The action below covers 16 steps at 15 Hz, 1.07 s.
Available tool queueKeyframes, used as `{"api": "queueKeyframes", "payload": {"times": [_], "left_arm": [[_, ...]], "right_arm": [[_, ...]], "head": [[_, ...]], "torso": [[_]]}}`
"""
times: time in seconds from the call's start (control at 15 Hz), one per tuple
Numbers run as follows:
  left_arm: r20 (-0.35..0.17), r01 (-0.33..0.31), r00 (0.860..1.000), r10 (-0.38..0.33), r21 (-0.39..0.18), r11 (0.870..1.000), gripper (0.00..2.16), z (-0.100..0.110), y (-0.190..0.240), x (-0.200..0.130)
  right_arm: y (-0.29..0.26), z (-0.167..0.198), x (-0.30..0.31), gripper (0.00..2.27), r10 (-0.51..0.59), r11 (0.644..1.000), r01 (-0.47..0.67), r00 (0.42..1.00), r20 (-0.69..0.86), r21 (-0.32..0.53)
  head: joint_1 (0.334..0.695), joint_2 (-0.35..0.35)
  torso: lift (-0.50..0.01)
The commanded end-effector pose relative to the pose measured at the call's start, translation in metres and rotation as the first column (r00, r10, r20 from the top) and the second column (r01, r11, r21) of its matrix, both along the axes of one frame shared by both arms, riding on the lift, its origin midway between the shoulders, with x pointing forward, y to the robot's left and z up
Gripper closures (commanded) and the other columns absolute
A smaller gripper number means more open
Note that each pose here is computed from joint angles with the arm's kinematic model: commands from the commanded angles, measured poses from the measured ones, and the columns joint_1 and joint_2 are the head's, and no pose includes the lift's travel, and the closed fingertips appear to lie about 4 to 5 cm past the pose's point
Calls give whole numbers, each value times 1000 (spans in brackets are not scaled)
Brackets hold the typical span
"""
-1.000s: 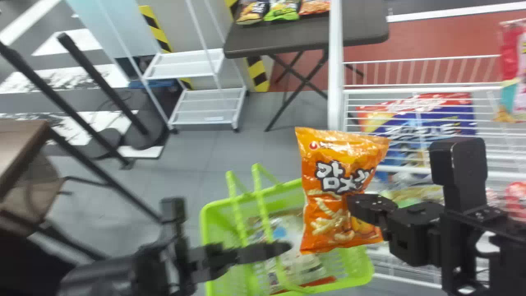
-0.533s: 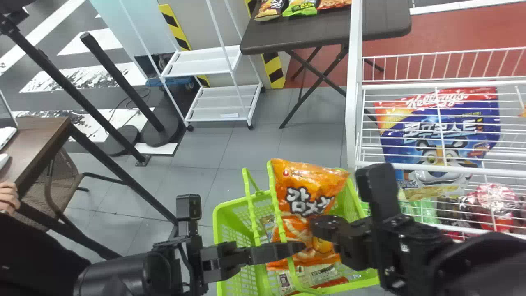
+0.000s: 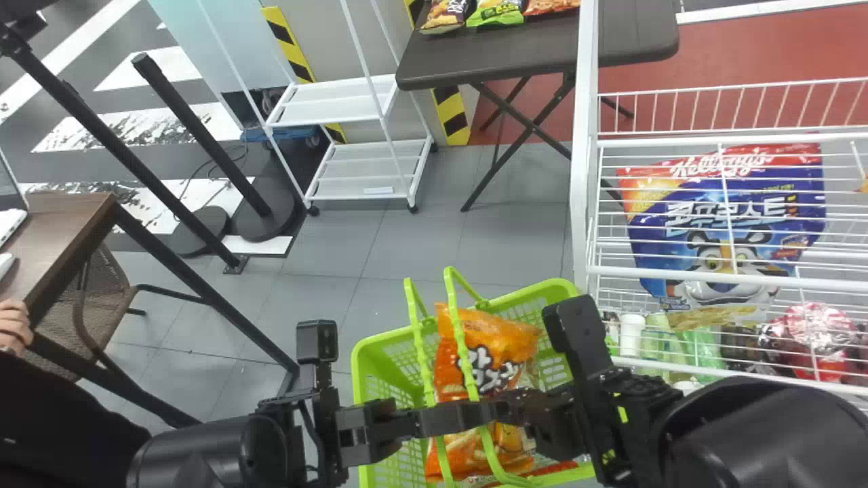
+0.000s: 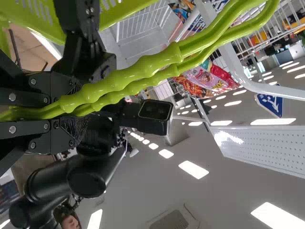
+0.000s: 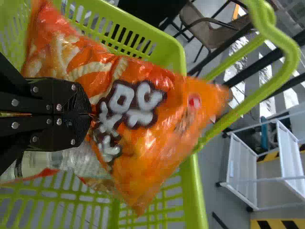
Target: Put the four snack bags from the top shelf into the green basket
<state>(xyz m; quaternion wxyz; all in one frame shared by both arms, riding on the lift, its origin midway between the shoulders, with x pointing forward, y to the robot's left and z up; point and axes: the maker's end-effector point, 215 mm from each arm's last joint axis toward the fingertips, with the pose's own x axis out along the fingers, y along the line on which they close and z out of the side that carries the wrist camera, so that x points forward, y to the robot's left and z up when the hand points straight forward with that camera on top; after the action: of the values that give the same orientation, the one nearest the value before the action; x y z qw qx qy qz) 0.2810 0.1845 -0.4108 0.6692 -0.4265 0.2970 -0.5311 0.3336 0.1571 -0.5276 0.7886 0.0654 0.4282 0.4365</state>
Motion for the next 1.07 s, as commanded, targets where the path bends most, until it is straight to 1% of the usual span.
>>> {"api": "queueKeyframes", "payload": {"times": [0.0,0.07,0.2,0.27,0.4,0.47,0.53,0.6,0.67,0.8,0.87,0.93,1.0], "left_arm": [[3,10,1000,-10,-9,1000,2148,2,-2,-1],[3,10,1000,-10,-9,1000,2148,2,-2,-1],[3,4,1000,-4,-4,1000,2148,2,2,-1],[-1,3,1000,-3,-5,1000,2148,1,3,-2],[0,3,1000,-2,-4,1000,2148,2,4,-3],[1,3,1000,-3,-4,1000,2148,2,4,-3],[0,2,1000,-2,-6,1000,2148,3,5,-2],[0,3,1000,-3,-5,1000,2148,3,4,-2],[2,6,1000,-6,-9,1000,2148,4,3,-1],[3,9,1000,-9,-10,1000,2148,4,1,-2],[2,9,1000,-9,-10,1000,2148,4,1,-2],[2,7,1000,-7,-8,1000,2148,4,2,-2],[2,4,1000,-4,-8,1000,2148,4,4,-2]], "right_arm": [[11,9,-9,70,32,997,-30,999,-21,65],[12,23,-6,-2,24,995,-23,1000,-11,96],[-7,54,8,9,-31,989,31,1000,0,143],[-27,75,18,33,-73,985,71,997,6,156],[-100,104,50,53,-211,967,200,976,60,158],[-141,117,69,56,-296,948,279,950,102,154],[-197,127,97,60,-400,915,382,902,161,129],[-233,128,116,60,-457,889,446,867,197,100],[-279,139,145,63,-519,851,519,809,274,78],[-338,136,185,63,-588,788,615,731,346,41],[-366,138,208,63,-619,755,655,688,379,45],[-386,138,229,63,-641,730,682,657,397,51],[-404,140,246,63,-657,709,703,631,412,55]], "head": [[695,350],[695,350],[695,350],[695,350],[695,350],[695,350],[695,350],[695,350],[695,285],[695,151],[695,103],[695,62],[695,-10]], "torso": [[0],[0],[0],[0],[0],[0],[0],[0],[0],[0],[0],[0],[0]]}}
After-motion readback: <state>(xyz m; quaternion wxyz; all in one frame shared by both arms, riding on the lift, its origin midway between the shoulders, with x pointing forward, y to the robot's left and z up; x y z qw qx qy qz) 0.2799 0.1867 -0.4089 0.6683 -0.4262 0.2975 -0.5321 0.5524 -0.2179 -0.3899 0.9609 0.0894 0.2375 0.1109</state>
